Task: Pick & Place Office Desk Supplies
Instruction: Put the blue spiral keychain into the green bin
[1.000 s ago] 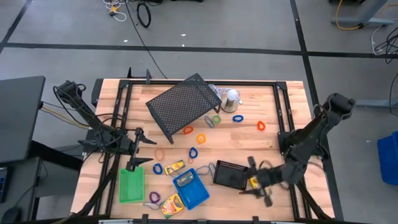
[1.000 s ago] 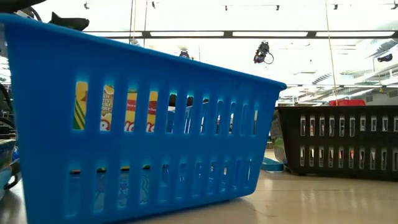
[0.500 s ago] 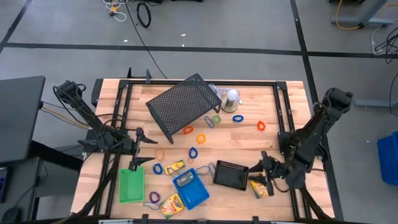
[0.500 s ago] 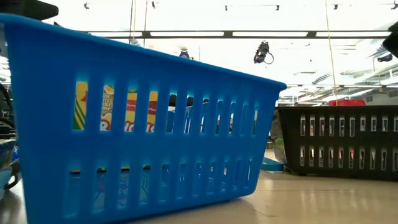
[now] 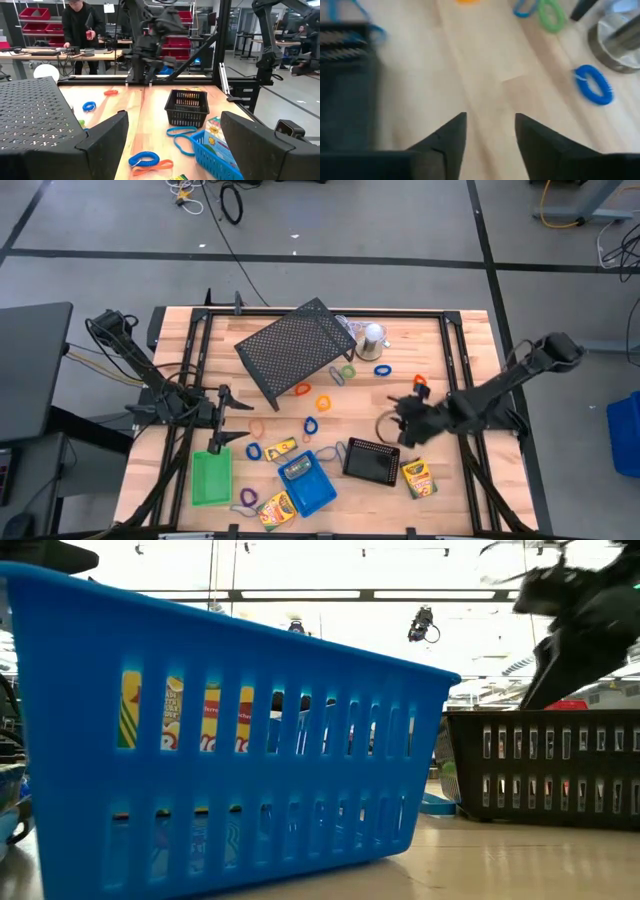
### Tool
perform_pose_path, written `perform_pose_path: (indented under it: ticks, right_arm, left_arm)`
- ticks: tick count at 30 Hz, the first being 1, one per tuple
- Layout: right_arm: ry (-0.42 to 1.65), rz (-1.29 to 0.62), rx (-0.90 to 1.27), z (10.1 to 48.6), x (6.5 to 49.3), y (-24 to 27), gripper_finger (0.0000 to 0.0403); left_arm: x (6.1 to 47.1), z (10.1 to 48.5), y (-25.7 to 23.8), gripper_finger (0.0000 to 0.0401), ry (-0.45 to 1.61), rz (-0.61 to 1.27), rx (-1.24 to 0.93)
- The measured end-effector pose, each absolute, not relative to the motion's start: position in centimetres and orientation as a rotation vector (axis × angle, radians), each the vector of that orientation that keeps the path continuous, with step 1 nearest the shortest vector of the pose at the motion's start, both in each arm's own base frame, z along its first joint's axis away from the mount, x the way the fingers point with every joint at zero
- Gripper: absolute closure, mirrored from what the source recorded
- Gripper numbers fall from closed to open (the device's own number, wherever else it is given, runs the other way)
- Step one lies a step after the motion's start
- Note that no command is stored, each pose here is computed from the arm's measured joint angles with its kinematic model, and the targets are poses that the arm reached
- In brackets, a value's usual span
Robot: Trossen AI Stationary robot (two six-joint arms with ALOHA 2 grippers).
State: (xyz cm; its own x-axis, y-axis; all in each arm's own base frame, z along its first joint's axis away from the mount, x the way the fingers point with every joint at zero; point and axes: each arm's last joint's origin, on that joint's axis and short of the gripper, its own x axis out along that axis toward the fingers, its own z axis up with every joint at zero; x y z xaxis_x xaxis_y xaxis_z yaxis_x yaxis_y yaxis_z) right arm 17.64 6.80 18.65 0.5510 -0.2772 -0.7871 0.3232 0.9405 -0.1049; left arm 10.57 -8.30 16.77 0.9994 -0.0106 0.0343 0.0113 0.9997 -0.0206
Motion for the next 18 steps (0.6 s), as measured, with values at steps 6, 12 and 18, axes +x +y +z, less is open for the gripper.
perform_pose_path:
  ticks: [6, 12, 18]
  right_arm:
    - [0.975, -0.381, 0.001, 18.8, 19.3, 1.8, 0.0170]
    - [0.984, -0.358, 0.031, 18.9, 19.9, -3.5, 0.0172]
    - [1.010, -0.325, 0.014, 18.3, 19.7, -7.2, 0.0174]
  left_arm:
    - [10.6, 16.8, -8.3, 0.0079, -0.034, -0.007, -0.018]
    - [10.6, 16.8, -8.2, 0.0079, -0.033, 0.024, -0.004]
    - [10.6, 16.8, -8.1, 0.0079, -0.035, 0.057, 0.015]
